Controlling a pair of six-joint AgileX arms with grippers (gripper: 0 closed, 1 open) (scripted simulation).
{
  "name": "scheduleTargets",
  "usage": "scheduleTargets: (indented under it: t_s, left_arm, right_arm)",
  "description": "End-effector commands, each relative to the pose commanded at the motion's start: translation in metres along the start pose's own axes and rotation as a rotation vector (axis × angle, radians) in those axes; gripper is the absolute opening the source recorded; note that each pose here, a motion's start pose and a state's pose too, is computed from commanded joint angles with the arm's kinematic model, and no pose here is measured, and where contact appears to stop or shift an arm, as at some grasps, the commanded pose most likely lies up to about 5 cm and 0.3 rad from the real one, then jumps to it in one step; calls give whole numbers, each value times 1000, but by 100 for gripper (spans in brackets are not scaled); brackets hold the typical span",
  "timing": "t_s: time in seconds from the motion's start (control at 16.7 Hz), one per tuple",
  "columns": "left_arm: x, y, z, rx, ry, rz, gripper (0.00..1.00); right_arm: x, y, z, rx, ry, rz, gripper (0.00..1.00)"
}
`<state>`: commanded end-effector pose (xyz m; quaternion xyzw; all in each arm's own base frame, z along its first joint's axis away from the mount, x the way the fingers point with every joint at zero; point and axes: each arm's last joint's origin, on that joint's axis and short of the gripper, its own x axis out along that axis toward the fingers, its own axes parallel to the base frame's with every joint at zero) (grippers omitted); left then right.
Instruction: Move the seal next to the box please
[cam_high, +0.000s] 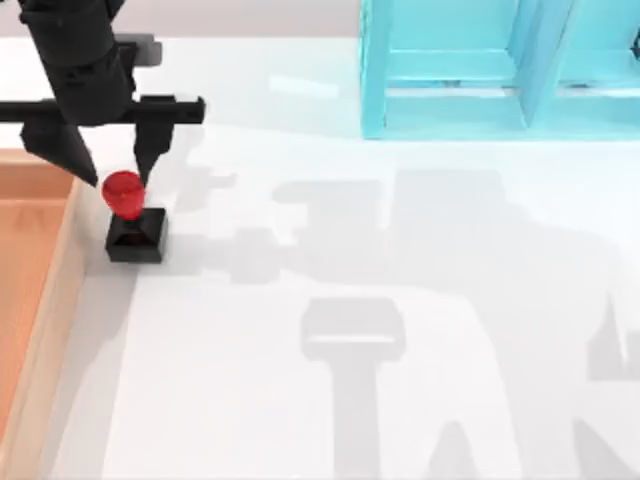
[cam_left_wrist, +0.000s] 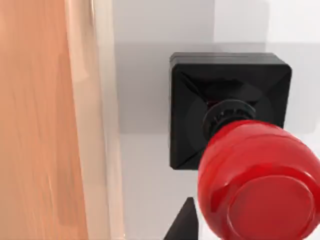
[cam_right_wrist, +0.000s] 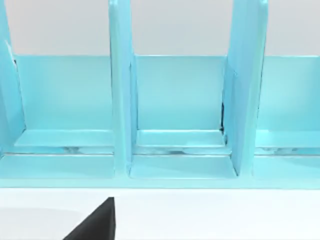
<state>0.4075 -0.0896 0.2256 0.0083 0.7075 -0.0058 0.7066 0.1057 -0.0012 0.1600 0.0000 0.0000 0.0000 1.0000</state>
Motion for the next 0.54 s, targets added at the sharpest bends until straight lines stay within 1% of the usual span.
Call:
scheduleTargets:
  t_s: [0.18,0.24,0.54]
  left_arm:
    - [0,0,0,0,0,0,98]
    - [0,0,0,0,0,0,100]
    - [0,0,0,0,0,0,100]
  right_arm:
    - [0,0,0,0,0,0,100]
    - [0,0,0,0,0,0,100]
    - [0,0,0,0,0,0,100]
